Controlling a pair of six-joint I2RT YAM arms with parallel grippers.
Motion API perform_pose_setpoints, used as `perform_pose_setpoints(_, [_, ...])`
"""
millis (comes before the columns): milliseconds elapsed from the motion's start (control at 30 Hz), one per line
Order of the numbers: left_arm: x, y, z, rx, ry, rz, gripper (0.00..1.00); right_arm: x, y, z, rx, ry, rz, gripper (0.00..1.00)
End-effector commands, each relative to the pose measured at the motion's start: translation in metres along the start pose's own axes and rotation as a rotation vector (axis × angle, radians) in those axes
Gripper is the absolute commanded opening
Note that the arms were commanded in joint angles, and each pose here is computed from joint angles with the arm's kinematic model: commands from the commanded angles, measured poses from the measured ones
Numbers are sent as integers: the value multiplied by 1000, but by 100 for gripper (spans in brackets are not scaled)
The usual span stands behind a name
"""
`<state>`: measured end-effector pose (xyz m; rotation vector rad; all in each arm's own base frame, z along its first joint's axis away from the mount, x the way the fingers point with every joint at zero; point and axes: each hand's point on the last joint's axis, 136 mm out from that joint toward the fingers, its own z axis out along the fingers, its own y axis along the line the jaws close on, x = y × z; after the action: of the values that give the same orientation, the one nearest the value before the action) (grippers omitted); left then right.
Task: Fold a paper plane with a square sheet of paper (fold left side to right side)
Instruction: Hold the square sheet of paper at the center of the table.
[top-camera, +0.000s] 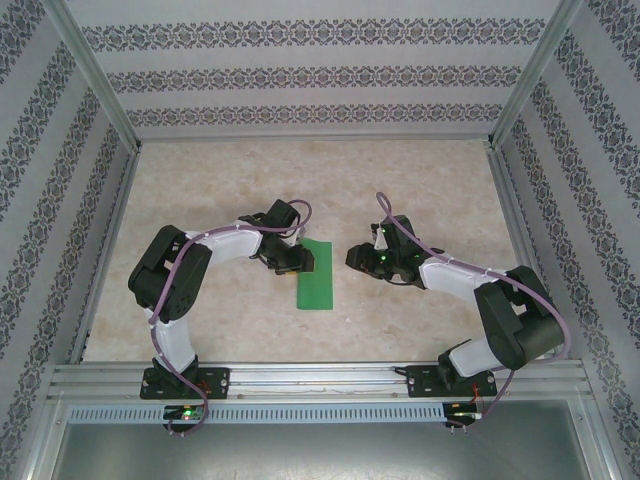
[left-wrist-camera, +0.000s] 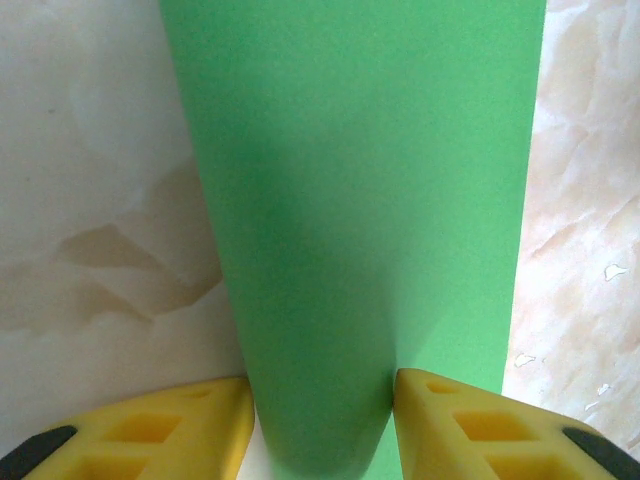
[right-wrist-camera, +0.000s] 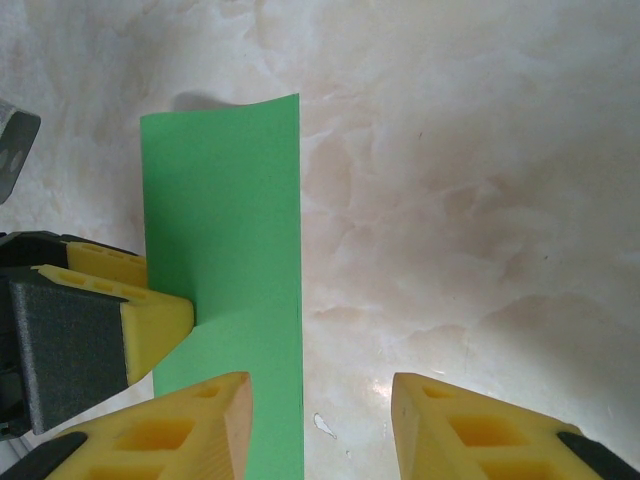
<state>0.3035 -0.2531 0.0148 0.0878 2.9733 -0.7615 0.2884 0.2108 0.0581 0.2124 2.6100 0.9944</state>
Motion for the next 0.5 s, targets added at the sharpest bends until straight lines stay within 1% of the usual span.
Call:
perform_pose_setpoints(0, [34, 12, 52, -39, 107, 33, 44, 2, 1, -2, -10, 7, -18, 42])
perform_pose_setpoints(467, [34, 14, 53, -50, 114, 37, 45, 7, 6, 6, -23, 36, -24, 46])
